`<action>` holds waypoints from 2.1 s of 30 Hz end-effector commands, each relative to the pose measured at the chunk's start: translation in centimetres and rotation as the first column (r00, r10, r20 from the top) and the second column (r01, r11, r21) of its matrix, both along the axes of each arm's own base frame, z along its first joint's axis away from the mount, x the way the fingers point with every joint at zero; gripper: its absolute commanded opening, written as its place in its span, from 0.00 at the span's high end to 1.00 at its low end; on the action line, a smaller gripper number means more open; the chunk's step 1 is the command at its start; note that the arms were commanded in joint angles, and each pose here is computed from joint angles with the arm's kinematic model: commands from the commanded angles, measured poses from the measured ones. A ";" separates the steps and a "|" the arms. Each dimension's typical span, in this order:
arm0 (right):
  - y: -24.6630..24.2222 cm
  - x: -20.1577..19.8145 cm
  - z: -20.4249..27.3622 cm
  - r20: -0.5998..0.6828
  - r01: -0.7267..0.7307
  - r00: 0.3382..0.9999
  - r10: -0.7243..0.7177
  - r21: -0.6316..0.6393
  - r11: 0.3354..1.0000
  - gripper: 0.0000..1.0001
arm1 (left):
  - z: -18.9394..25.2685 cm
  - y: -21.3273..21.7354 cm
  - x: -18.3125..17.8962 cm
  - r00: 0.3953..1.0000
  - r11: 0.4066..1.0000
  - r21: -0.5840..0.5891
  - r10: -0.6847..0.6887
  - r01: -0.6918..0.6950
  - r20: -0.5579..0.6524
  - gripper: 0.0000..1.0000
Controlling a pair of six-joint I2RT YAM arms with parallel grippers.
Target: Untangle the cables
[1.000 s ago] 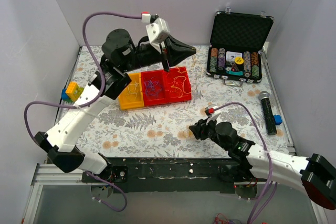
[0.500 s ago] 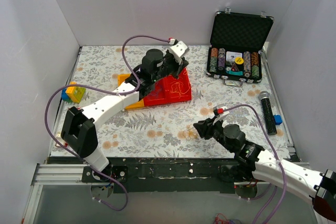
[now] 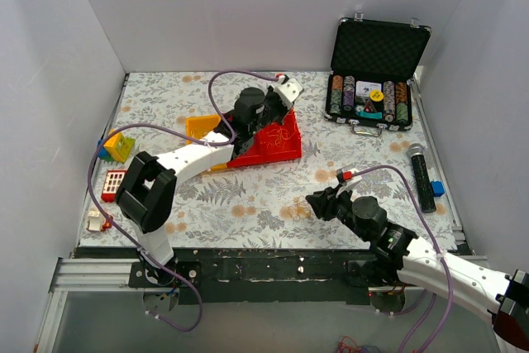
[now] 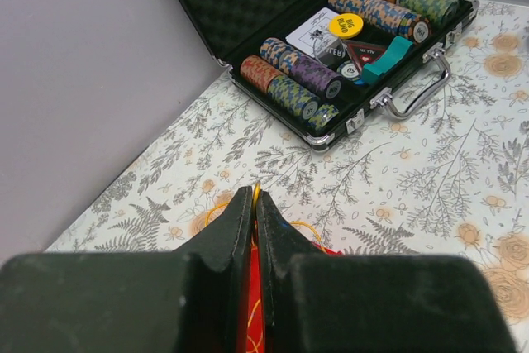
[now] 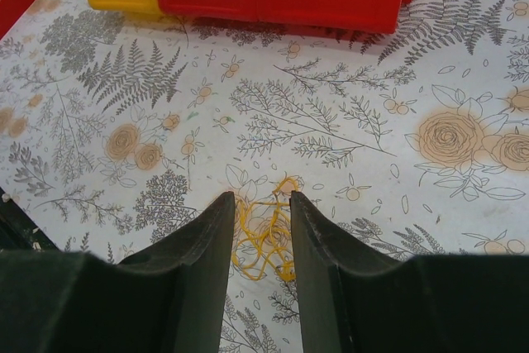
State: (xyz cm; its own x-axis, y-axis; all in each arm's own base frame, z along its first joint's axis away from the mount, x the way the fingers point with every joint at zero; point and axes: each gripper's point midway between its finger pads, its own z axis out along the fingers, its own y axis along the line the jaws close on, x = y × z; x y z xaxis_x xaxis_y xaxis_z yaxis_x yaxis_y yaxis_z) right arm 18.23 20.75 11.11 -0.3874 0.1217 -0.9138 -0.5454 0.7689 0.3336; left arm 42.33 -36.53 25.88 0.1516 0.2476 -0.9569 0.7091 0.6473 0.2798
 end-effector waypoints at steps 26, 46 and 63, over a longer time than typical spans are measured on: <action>-1.2 0.2 0.2 0.019 0.050 0.999 -0.050 0.016 0.999 0.59 | -5.0 -1.5 -1.2 0.998 0.998 0.065 -0.021 0.025 -0.060 1.00; -1.3 0.5 0.2 0.012 0.068 0.998 -0.068 0.000 0.998 0.59 | -13.5 2.7 5.0 0.988 0.892 0.424 0.131 -0.155 0.085 1.00; -0.6 0.7 0.4 -0.025 0.043 0.999 -0.045 -0.077 0.996 0.47 | -6.1 0.3 0.9 0.990 0.944 0.320 -0.030 0.073 -0.136 0.37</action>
